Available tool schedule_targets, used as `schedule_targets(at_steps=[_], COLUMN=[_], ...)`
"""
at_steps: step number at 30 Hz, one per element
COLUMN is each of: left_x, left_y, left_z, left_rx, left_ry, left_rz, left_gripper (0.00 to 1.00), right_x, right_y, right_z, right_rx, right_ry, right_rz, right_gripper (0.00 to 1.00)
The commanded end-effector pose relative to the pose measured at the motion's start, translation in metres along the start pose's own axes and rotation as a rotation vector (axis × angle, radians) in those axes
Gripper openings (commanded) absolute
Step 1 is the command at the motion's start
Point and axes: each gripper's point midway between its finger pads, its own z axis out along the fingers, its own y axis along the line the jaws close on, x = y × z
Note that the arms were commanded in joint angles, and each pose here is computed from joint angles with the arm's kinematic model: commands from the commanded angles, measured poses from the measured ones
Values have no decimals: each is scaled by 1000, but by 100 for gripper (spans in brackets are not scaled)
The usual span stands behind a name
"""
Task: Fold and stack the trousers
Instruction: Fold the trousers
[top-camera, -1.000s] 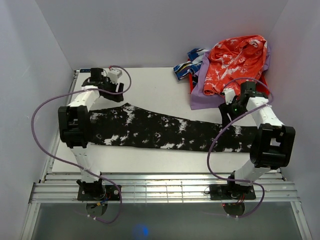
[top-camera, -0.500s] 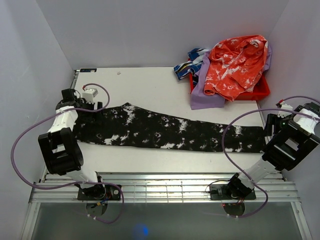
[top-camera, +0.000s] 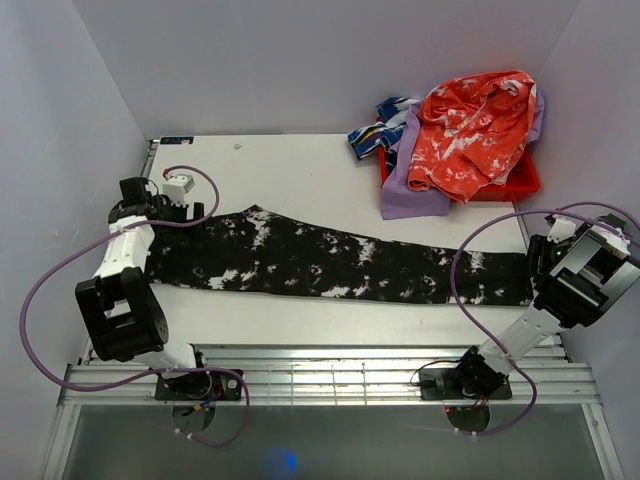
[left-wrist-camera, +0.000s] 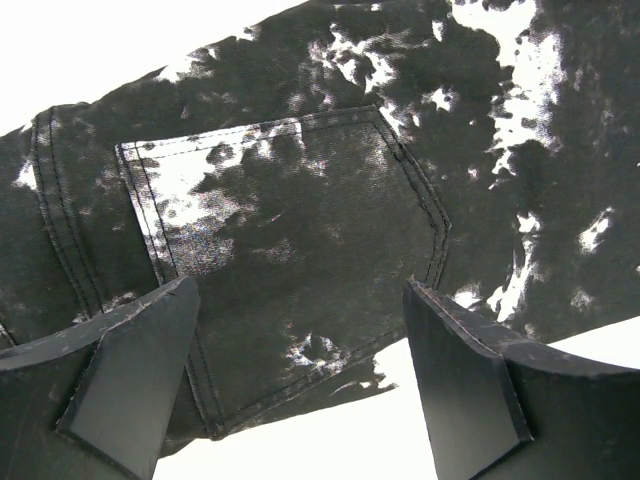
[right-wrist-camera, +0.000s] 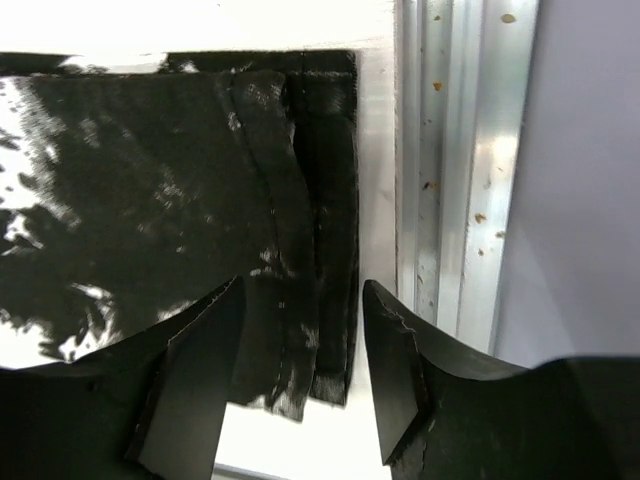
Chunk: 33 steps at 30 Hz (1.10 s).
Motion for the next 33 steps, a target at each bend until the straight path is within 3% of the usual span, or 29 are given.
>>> schedule_targets(at_steps=[1,6,9,12,13,22,26,29,33], left_x=[-26,-27,-26,-21,-18,49,84,109,126], left_y=[1,2,6,15,21,75,93,92,73], left_z=[-17,-19,-21,-21,-22,-22,-15,-10,-5], left_rx=[-23,-35,-55,-68,-79,-54,-84,-104,-54], left_ry=[-73,-71,-66,-58,-58,31,83,132,147], left_rz=[38,35,19,-23,-47,-203,-200,-193,-178], left_gripper=[94,94,95,97,98,98,98,96,91], right_x=[21,40,47,41,37,-41,-52,-62,-74], right_y=[-11,-2,13,24,24,13,-1,-11,10], right_z=[25,47,52,44,40,-62,-87,-100,-114], right_rx=[-27,-68,-104,-133,-133,-38,28,49,-59], right_ry=[27,81,104,94,87,-104,-118,-137,-188], right_rz=[69,80,66,55,54,-86,-123,-132,-122], right_gripper=[56,53,41,12,8,8,8,8,8])
